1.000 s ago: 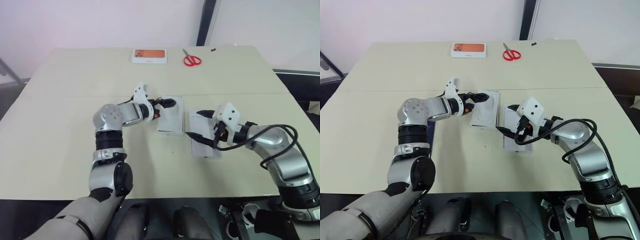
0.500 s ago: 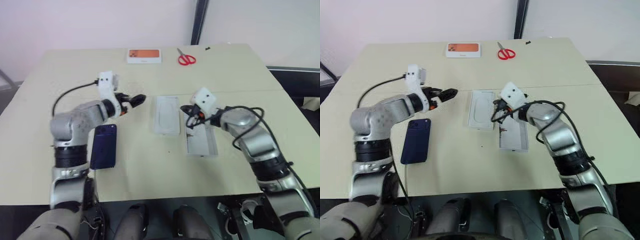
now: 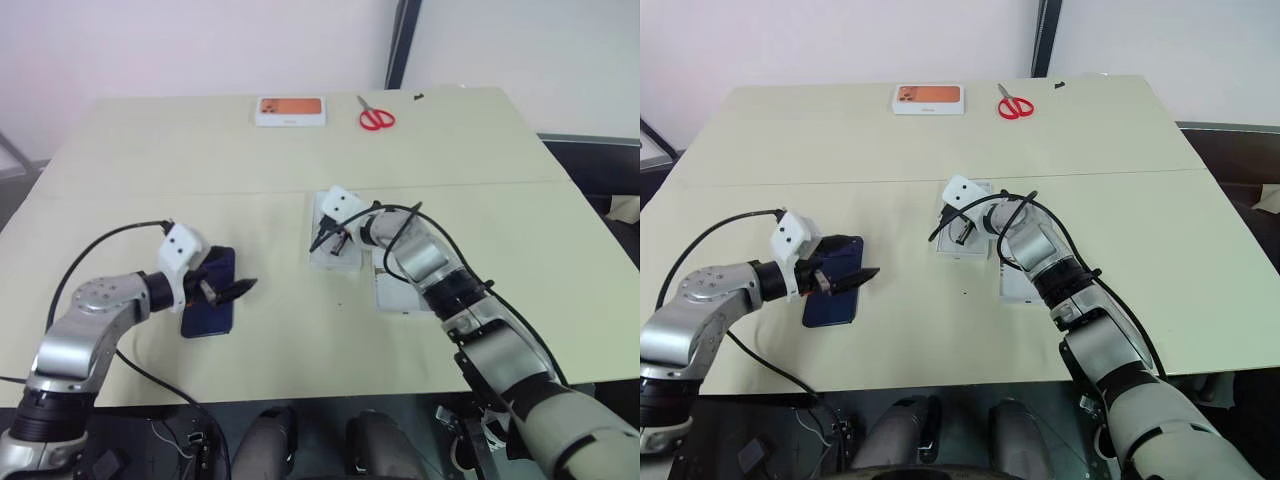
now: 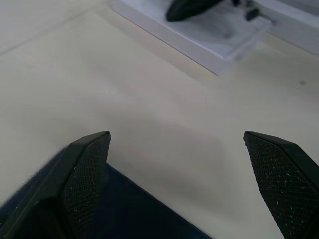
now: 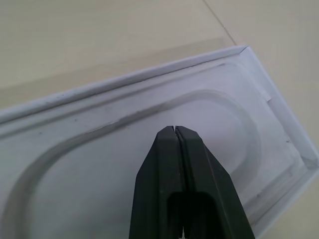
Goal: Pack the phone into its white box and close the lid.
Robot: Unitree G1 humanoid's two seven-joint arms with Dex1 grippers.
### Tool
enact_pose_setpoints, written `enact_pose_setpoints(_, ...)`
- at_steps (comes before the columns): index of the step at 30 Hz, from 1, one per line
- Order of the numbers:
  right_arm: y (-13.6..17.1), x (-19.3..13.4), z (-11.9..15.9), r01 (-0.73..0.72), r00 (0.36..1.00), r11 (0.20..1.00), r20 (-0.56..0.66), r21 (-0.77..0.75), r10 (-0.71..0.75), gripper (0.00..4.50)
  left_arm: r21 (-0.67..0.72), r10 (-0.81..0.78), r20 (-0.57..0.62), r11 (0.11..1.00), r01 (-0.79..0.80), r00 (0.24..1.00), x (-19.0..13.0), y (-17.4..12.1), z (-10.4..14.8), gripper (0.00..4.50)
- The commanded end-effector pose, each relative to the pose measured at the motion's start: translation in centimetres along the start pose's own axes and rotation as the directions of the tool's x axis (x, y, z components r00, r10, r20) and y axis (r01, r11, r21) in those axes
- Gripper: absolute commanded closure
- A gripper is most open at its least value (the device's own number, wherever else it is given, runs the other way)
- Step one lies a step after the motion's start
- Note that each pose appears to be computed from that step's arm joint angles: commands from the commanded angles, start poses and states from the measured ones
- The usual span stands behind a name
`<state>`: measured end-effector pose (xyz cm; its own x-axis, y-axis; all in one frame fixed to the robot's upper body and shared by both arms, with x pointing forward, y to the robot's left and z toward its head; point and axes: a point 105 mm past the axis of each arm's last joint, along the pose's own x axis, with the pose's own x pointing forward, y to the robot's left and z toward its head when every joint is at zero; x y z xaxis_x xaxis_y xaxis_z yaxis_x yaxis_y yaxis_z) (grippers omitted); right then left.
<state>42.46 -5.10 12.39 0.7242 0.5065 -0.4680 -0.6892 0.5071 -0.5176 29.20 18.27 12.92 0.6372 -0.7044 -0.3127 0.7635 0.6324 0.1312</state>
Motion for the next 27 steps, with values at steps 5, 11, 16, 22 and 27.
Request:
enact_pose_setpoints(5,0.3,-2.4,2.9,-0.096,0.974,0.993,0.202,-0.063,0.106,4.47,0.046,-0.06,0.059,0.997,0.057,0.996,-1.1,-1.8,1.6,0.0)
enact_pose_setpoints(11,4.0,-6.4,2.4,-0.323,0.901,0.937,0.26,-0.13,0.347,1.95,0.056,-0.089,0.047,0.995,0.087,0.995,-2.0,-2.6,1.0,0.0)
enact_pose_setpoints(16,5.9,-7.1,1.0,-0.381,0.886,0.912,0.223,-0.148,0.407,1.56,0.066,-0.098,0.027,0.993,0.096,0.995,-2.4,-2.8,0.4,0.0)
enact_pose_setpoints(22,5.9,-6.1,-0.7,-0.355,0.913,0.922,0.152,-0.156,0.378,2.07,0.056,-0.064,0.034,0.996,0.062,0.997,-2.7,-2.0,0.3,0.0)
enact_pose_setpoints(27,6.0,-6.0,-1.3,-0.347,0.916,0.915,0.134,-0.208,0.378,4.46,0.045,-0.041,0.043,0.998,0.04,0.998,-3.0,-1.5,0.4,0.0)
